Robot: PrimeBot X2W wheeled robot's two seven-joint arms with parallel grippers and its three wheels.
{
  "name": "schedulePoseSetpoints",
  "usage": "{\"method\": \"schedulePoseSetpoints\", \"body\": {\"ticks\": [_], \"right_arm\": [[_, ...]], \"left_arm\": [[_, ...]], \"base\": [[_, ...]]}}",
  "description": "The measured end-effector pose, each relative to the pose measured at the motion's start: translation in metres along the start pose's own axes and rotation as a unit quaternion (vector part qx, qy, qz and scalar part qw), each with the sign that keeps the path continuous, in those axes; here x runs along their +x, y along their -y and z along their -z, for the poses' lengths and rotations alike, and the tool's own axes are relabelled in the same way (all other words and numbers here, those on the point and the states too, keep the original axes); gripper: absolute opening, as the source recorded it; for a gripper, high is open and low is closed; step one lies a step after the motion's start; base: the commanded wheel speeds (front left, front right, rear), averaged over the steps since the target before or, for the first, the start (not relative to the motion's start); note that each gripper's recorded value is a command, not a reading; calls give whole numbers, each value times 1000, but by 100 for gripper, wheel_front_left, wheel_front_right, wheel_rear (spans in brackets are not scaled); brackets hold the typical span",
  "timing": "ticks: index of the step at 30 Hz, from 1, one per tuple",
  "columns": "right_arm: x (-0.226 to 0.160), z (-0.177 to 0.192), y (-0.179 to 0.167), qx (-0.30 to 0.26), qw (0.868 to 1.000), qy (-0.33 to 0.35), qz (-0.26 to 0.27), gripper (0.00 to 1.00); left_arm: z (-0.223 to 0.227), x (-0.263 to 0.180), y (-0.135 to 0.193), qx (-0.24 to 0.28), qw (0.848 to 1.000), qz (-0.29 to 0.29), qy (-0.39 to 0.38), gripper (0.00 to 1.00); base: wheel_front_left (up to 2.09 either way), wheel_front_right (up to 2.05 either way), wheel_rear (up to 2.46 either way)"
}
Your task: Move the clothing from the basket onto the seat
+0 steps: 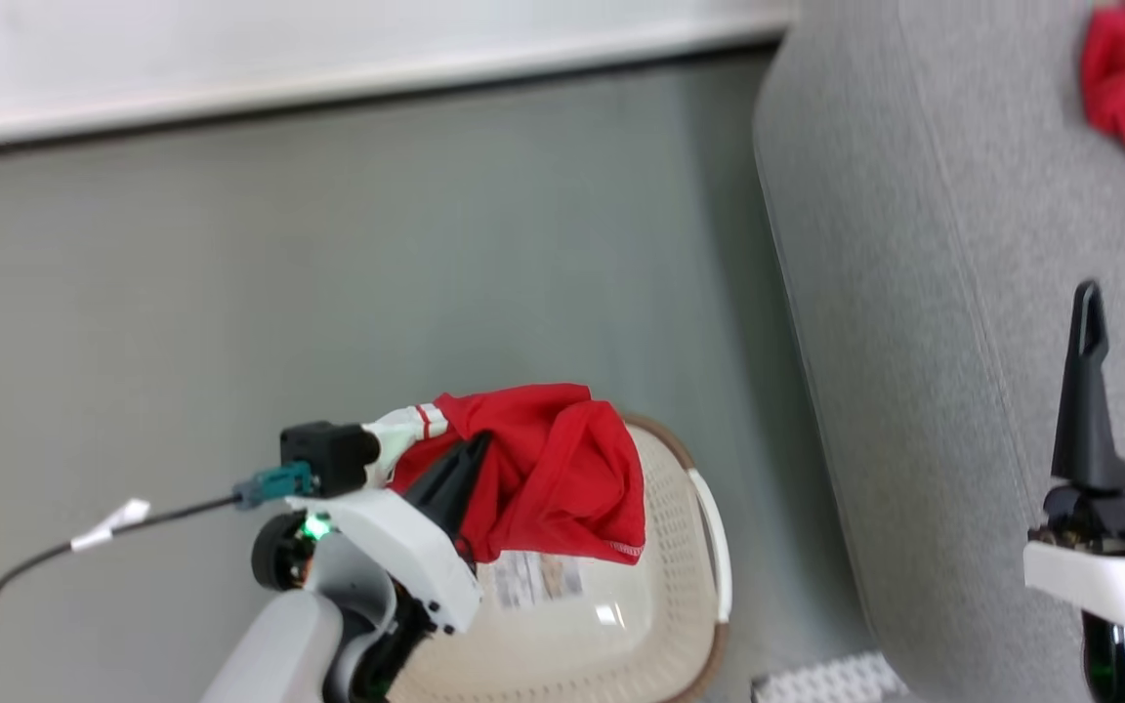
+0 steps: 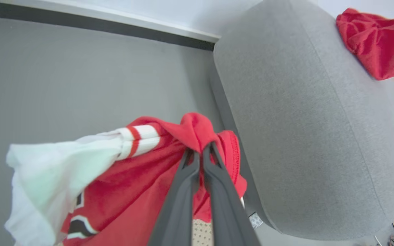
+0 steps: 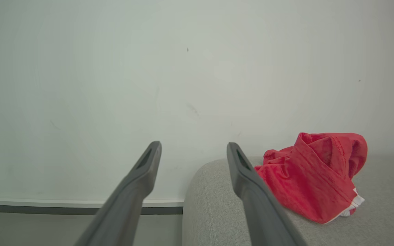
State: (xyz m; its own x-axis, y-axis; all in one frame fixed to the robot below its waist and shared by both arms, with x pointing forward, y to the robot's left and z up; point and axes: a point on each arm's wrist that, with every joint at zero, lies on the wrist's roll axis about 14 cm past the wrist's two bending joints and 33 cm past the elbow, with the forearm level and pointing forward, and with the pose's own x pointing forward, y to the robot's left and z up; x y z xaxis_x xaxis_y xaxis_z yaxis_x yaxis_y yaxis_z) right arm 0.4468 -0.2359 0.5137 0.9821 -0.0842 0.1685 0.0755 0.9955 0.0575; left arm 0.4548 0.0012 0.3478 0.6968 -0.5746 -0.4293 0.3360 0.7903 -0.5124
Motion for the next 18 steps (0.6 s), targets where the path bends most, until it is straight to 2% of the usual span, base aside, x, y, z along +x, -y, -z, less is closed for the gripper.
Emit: {"method": "schedulePoseSetpoints", "body": {"ticks": [9,18], "right_arm": [[-23,-24,-21,14,999,12,-35,100],[-49,-39,-46,22,996,17,-80,100]], "left_arm": [[-60,-55,25,8,993,-2,117,0],[-110,-109,57,42,974,10,222,0]], "base": [[0,0,0],[0,0,0]]}}
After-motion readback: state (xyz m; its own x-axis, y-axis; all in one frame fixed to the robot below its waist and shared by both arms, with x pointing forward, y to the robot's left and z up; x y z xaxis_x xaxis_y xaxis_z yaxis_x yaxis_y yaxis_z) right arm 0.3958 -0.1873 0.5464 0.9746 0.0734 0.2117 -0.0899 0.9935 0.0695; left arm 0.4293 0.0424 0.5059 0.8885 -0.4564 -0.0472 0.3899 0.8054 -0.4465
